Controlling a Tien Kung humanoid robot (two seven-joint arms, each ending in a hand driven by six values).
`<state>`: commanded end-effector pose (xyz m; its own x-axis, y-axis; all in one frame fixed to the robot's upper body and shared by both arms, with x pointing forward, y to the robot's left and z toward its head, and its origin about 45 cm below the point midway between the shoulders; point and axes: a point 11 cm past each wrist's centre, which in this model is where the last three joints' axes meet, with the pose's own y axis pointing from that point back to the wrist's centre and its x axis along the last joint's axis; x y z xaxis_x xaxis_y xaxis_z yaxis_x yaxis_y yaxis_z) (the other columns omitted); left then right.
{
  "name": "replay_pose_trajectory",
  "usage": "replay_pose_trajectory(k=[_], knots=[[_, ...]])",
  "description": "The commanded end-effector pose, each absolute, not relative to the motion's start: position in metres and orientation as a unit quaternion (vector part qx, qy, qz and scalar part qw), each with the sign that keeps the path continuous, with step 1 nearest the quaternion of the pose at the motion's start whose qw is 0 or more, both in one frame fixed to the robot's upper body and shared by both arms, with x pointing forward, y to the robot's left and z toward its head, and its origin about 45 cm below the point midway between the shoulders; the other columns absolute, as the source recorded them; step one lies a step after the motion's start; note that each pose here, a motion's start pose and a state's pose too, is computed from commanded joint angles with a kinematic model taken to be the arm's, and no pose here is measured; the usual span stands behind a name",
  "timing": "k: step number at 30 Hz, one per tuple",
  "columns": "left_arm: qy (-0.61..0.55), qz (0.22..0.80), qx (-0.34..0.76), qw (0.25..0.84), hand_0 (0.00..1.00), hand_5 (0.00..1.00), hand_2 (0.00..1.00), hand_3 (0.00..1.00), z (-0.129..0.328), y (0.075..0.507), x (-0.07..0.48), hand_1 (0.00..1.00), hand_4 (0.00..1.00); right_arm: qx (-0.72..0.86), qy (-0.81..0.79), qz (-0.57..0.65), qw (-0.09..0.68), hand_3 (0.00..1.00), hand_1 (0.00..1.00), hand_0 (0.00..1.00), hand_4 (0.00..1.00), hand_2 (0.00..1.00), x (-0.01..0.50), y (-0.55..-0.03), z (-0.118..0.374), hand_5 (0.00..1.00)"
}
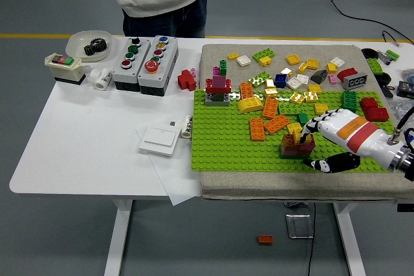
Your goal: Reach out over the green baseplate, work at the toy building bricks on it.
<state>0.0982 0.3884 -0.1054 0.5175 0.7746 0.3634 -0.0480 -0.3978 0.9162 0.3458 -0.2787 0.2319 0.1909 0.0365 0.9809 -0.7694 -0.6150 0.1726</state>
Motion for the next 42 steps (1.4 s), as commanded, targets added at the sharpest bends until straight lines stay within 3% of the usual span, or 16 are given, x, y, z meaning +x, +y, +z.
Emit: replay_pose_trajectory(k=[42], knots=[[0.252, 0.421, 0.722, 0.487, 0.788, 0.664, 0.751, 0.592, -0.105, 0.389, 0.097, 0.773, 0.655, 0.692, -0.231, 0.569, 0.38, 0.548, 0.529, 0.57, 0.787, 0.603, 0.34, -0.28, 0.219, 0.405]])
